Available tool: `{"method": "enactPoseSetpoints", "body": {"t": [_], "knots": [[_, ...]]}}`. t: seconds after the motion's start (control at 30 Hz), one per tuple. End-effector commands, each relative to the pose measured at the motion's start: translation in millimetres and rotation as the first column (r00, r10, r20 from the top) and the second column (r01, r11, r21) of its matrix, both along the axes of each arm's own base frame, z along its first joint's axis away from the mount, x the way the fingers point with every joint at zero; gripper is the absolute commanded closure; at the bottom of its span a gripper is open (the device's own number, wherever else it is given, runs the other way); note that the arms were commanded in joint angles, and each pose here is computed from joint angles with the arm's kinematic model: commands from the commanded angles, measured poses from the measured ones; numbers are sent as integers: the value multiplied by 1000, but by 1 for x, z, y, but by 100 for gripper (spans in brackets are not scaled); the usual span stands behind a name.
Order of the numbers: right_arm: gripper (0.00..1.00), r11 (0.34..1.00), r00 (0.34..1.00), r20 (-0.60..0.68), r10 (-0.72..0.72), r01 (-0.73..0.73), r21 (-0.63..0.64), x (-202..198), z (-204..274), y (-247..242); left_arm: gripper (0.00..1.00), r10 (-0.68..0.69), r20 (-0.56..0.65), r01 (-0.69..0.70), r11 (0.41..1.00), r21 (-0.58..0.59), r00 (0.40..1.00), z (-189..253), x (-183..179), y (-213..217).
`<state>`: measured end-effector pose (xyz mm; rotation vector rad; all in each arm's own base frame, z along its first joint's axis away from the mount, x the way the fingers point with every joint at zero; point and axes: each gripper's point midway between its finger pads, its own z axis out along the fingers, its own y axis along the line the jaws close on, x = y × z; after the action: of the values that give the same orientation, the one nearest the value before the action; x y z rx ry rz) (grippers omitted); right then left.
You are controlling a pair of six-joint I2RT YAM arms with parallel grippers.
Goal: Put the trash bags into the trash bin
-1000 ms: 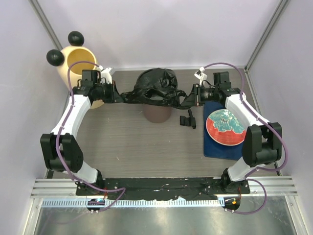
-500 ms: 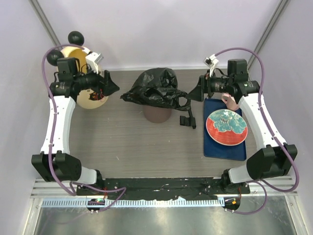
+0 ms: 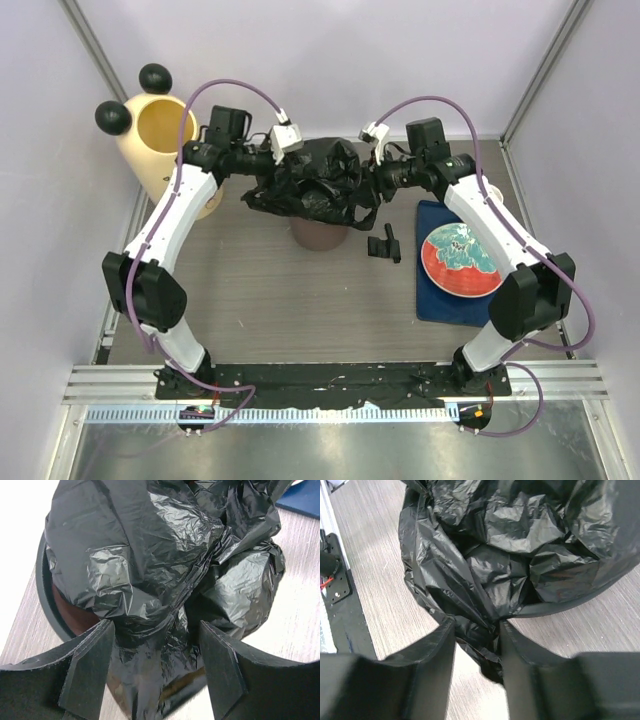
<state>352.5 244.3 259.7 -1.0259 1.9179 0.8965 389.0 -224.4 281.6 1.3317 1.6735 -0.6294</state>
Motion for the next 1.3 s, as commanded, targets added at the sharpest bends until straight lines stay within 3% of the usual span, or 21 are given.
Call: {"method": "enactPoseSetpoints", "body": {"t": [0.0,0.3,0.5,0.6,0.63,0.7,0.73,0.8,1.03,1.27], "knots": [[63,999,988,150,-40,39,9,18,34,0,29,-22,191,20,1000,13,981,22,16,-13],[99,995,974,204,-97,95,19,23,53,-7,34,-7,232,23,997,-68,973,48,16,-23],[99,991,967,218,-133,126,48,27,63,-11,38,44,252,-17,994,-110,967,56,31,-27],[99,987,962,220,-160,150,61,29,68,-13,58,98,259,-61,987,-146,961,65,43,-26],[99,985,960,221,-171,162,62,30,69,-14,70,103,262,-64,986,-154,959,68,44,-26],[99,976,950,226,-216,209,58,36,71,-21,83,131,243,-89,981,-174,961,69,47,-24],[99,972,945,227,-237,229,58,39,71,-24,93,155,243,-112,977,-184,957,69,53,-21],[99,958,928,236,-288,281,65,47,72,-33,99,223,186,-184,962,-203,957,64,63,-13],[99,872,836,248,-489,478,106,81,73,-63,100,430,92,-406,891,-202,898,49,107,19],[99,834,815,175,-552,538,125,106,54,-61,100,529,-23,-528,841,-118,848,7,130,31]]}}
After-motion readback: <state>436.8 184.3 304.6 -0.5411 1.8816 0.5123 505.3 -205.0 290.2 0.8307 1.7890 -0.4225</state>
